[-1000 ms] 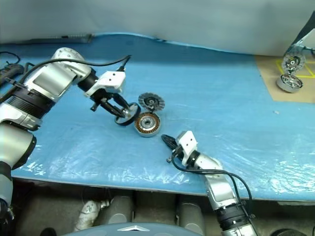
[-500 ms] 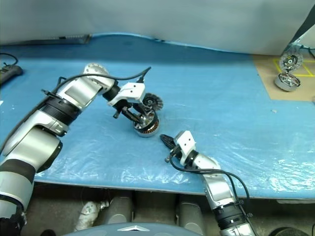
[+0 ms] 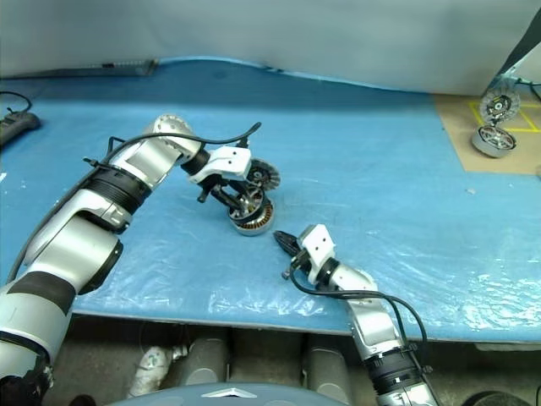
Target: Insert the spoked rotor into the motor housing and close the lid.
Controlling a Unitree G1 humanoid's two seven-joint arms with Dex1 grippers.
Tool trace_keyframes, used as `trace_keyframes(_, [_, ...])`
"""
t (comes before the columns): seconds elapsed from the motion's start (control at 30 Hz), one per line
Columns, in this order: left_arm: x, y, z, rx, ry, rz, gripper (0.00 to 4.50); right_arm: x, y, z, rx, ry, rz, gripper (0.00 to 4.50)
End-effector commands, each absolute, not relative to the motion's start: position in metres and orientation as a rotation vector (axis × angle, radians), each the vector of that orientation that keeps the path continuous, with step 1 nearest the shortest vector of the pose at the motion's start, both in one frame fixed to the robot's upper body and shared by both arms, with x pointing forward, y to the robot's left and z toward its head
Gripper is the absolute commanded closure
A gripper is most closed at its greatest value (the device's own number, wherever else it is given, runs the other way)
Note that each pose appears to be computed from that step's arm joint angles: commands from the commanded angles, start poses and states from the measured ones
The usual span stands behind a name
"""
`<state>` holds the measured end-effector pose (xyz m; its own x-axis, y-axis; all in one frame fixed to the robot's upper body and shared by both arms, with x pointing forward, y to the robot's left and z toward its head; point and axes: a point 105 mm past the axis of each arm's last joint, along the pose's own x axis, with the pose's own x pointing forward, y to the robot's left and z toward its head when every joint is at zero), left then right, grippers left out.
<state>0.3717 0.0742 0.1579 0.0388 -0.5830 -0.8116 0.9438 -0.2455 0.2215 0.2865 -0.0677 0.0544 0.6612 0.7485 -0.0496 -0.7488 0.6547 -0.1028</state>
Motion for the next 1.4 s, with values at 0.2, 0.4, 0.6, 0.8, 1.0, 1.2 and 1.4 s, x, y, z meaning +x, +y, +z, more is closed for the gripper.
trace_keyframes(0.2, [0.373,0.076,0.177,1.061,0.454,-1.554,1.89,0.288,-0.065,0.06,-0.127,-0.024,0.849,4.5])
trace_keyframes(0.4, [0.374,0.066,0.19,1.019,0.41,-1.558,0.03,0.288,-0.066,0.06,-0.128,-0.023,0.847,4.5])
trace_keyframes(0.6, [0.373,0.063,0.196,0.949,0.379,-1.569,0.21,0.288,-0.068,0.061,-0.128,-0.024,0.838,4.5])
trace_keyframes(0.8, [0.382,0.063,0.244,0.706,0.239,-1.464,2.01,0.289,-0.077,0.063,-0.124,-0.029,0.801,4.5])
trace_keyframes(1.0, [0.401,0.1,0.358,0.333,-0.154,-1.119,4.05,0.284,-0.085,0.064,-0.126,-0.016,0.794,4.5])
trace_keyframes(1.2, [0.393,0.178,0.37,0.183,-0.289,-0.845,4.47,0.3,-0.094,0.077,-0.148,-0.023,0.797,4.5])
trace_keyframes(1.4, [0.358,0.209,0.308,0.141,-0.295,-0.751,4.47,0.32,-0.106,0.091,-0.17,-0.042,0.791,4.5])
